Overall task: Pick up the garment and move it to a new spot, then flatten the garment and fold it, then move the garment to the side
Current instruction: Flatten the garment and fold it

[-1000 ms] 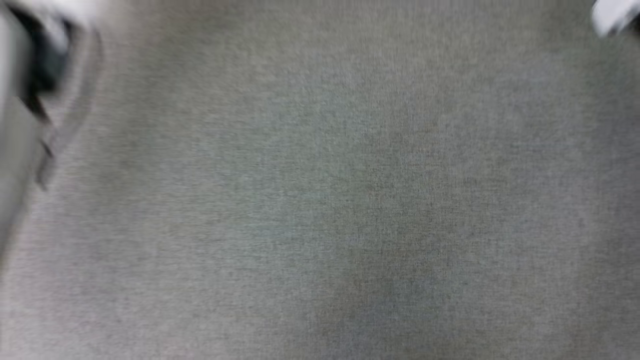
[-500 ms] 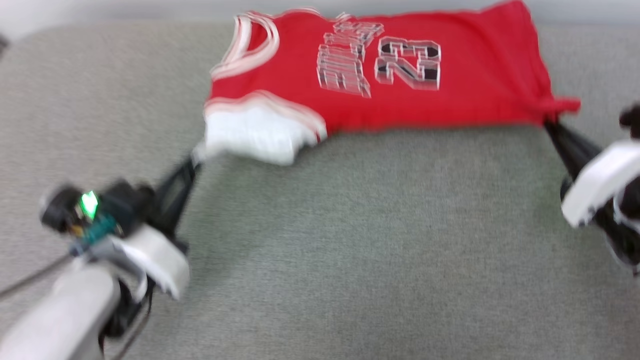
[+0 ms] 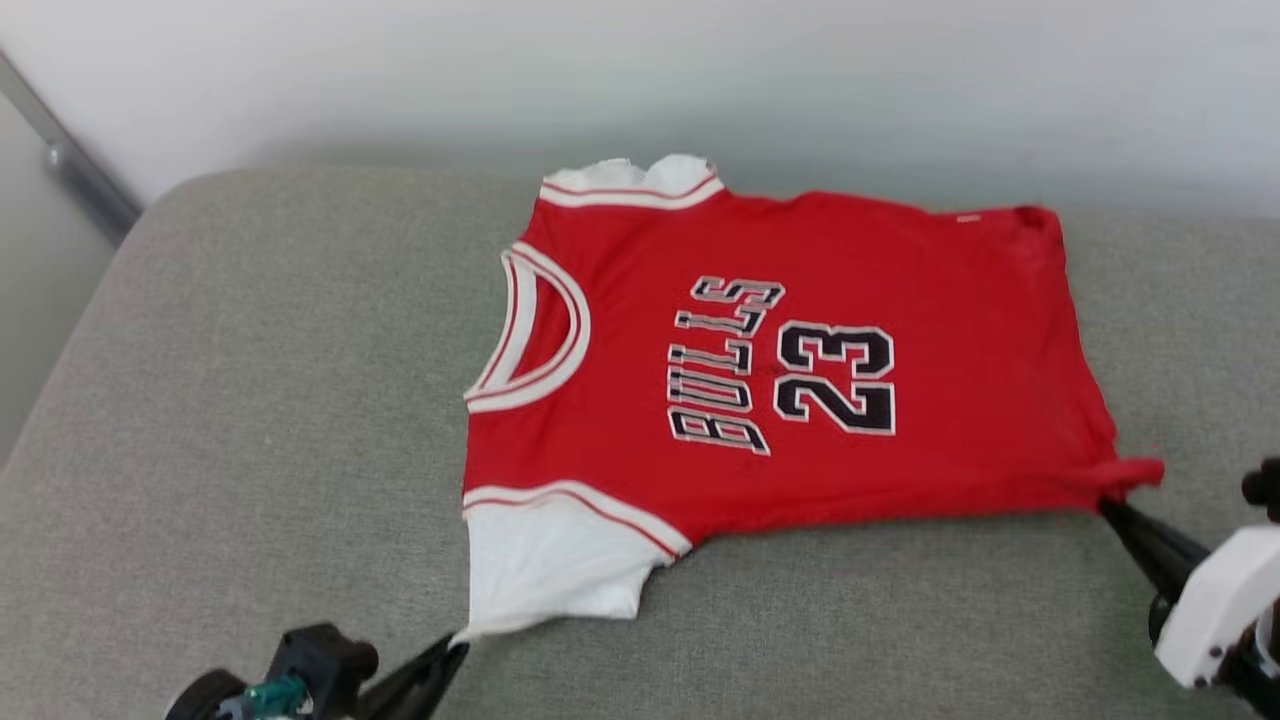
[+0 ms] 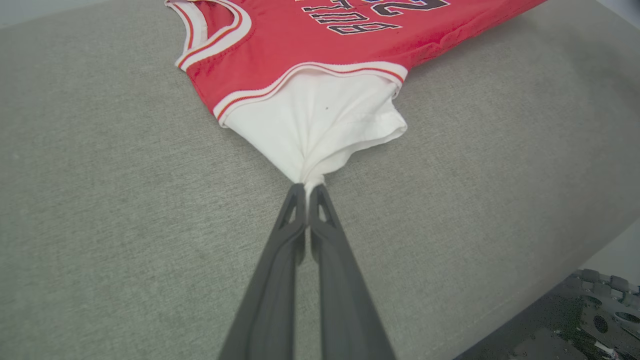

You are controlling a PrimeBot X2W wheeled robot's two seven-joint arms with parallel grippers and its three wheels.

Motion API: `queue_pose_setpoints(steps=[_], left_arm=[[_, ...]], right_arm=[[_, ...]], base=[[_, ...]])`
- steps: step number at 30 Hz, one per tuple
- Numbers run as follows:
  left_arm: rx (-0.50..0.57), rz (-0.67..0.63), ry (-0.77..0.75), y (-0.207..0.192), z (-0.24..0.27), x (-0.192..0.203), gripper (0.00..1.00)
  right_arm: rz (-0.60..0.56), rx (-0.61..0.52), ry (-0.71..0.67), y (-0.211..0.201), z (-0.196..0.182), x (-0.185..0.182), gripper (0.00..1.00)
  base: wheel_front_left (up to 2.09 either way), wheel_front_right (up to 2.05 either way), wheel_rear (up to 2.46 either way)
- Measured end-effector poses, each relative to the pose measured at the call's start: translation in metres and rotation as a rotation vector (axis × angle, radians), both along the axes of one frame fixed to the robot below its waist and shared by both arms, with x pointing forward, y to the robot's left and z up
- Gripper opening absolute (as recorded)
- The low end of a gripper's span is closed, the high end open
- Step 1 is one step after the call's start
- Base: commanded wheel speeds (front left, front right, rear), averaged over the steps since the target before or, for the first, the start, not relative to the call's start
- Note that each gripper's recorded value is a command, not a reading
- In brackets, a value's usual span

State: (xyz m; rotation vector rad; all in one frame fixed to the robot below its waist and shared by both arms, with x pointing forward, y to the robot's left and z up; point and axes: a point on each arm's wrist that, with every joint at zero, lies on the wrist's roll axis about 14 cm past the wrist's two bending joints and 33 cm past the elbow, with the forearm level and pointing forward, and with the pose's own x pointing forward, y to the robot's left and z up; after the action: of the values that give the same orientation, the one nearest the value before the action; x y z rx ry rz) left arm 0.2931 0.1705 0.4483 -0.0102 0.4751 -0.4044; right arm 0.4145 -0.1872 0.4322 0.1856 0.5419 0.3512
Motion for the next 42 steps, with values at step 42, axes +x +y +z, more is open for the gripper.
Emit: queue_pose_setpoints(steps=[42], left_arm=[[-0.032,-0.017,-0.241,0.002,0.044,0.142,0.0]], right_arm=[[-0.001,-0.046,0.178,-0.002,-0.025,0.02,0.0]], base=[[0.0,0.0,0.0]])
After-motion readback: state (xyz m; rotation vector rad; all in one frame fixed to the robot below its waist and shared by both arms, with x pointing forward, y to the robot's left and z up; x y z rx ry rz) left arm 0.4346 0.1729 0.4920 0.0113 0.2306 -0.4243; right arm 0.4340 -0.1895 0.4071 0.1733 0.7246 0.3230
